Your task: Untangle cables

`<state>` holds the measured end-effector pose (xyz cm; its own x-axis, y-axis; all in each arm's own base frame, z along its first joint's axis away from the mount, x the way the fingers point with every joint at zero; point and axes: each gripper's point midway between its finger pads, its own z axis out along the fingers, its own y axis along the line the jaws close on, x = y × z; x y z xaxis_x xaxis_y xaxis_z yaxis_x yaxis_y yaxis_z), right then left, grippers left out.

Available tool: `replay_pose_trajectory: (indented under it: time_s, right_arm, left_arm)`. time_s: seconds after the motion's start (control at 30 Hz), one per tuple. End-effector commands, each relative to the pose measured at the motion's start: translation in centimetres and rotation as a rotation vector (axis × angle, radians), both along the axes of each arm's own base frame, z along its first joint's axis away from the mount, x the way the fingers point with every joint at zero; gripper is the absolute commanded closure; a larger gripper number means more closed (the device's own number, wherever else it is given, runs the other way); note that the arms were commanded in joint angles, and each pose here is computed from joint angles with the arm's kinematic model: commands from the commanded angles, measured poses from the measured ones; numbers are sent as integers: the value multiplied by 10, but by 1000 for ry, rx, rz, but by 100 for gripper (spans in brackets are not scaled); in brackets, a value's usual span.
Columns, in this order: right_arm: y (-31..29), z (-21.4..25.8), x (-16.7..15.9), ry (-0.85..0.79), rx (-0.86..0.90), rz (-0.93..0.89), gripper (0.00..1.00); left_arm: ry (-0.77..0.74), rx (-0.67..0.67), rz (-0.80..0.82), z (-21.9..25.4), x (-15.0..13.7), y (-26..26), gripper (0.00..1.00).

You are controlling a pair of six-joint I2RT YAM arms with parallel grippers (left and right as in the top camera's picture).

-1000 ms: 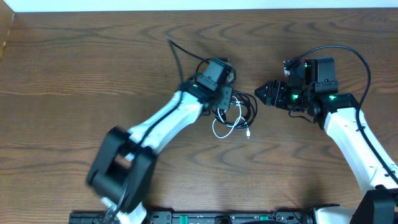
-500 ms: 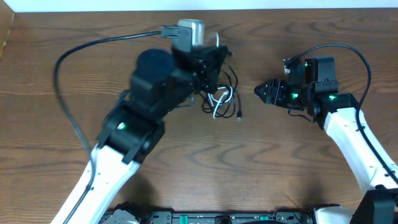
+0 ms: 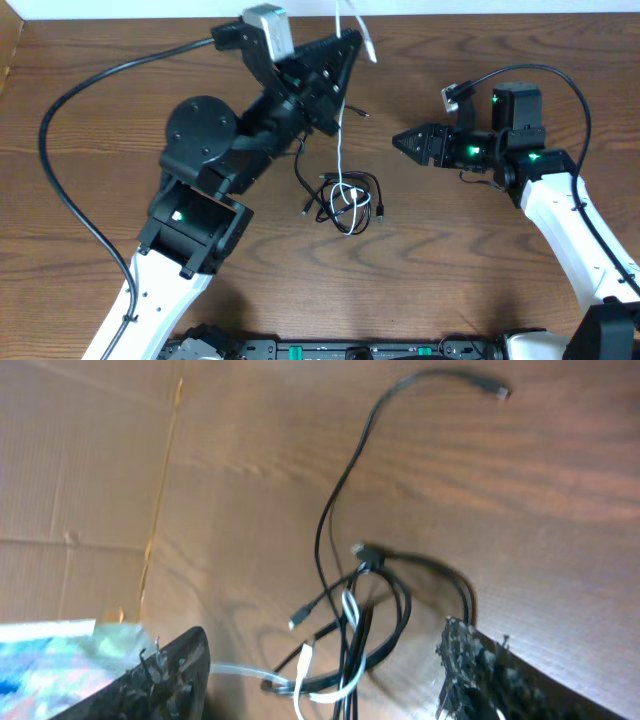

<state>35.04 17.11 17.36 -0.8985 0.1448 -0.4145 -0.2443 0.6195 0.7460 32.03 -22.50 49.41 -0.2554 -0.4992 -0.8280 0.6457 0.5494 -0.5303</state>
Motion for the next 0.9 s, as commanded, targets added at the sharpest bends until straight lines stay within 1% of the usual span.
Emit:
replay_pose_trajectory:
  time_s: [0.0, 0.2, 0.37, 0.5, 0.63, 0.73, 0.83, 0.87]
  right_arm:
    - [16, -12, -7, 48, 19, 69, 30]
    - [50, -25, -23, 19, 40, 239, 34]
    - [72, -28, -30, -5, 36, 299, 33]
    - [85, -26, -30, -85, 13, 336, 32]
    - [101, -27, -41, -160, -4, 428, 31]
    - [104, -33, -44, -143, -7, 439, 32]
    - [101, -44, -45, -100, -28, 428, 30]
    - [97, -51, -44, -78, -50, 415, 29]
  left_arm:
    - [-15, -92, 35, 24, 4, 22, 93]
    - [-42, -115, 81, 41, 8, 41, 93]
    - [-52, -122, 116, 45, 13, 50, 92]
    - [-12, -104, 138, 34, 19, 55, 93]
    - [-22, -109, 140, 37, 18, 56, 92]
    - [-20, -108, 145, 37, 19, 58, 92]
    - [31, -84, 149, 23, 22, 57, 93]
    - [69, -66, 151, 13, 24, 56, 93]
